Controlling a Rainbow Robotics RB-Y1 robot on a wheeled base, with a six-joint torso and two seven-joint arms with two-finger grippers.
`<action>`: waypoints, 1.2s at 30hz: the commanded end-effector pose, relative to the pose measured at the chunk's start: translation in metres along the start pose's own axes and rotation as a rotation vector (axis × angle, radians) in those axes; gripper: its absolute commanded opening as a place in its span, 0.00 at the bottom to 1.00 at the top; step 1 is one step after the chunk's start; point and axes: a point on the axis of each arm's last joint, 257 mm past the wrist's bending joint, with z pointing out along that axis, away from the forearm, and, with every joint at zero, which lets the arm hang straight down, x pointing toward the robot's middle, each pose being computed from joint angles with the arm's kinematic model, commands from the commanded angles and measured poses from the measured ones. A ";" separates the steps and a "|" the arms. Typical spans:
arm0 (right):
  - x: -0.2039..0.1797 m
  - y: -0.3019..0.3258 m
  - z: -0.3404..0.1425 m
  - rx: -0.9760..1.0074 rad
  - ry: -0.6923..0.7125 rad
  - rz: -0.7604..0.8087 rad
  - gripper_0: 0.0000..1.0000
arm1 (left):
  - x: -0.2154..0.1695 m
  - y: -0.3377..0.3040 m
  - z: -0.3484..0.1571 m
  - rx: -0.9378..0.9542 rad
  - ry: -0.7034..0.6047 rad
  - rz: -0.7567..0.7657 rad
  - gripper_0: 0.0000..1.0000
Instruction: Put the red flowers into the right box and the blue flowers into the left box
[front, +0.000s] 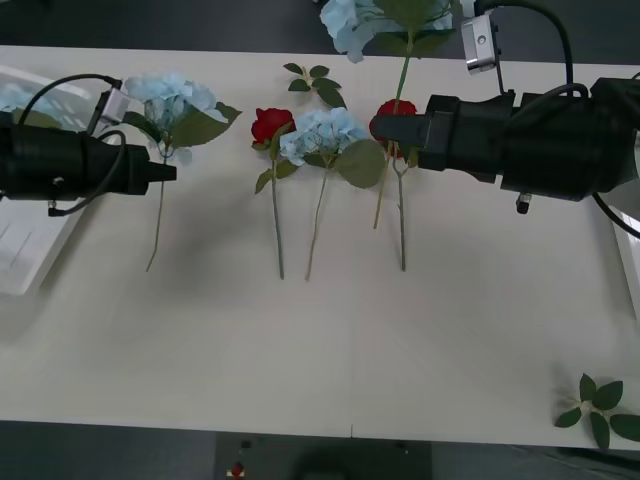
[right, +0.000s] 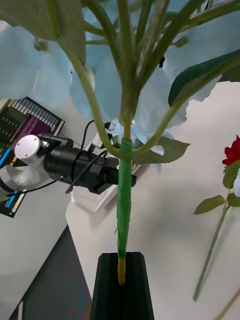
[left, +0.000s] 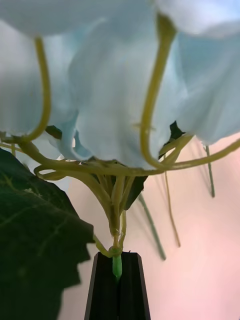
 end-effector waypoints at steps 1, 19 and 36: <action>-0.018 0.026 0.008 -0.052 -0.037 -0.061 0.00 | -0.044 0.003 -0.046 -0.054 0.014 0.166 0.00; 0.039 0.050 0.035 -0.080 -0.010 0.001 0.00 | -0.112 0.070 -0.262 -0.481 0.070 0.312 0.00; 0.030 0.062 0.060 -0.073 -0.084 0.001 0.00 | -0.119 0.169 -0.349 -0.981 0.131 0.405 0.00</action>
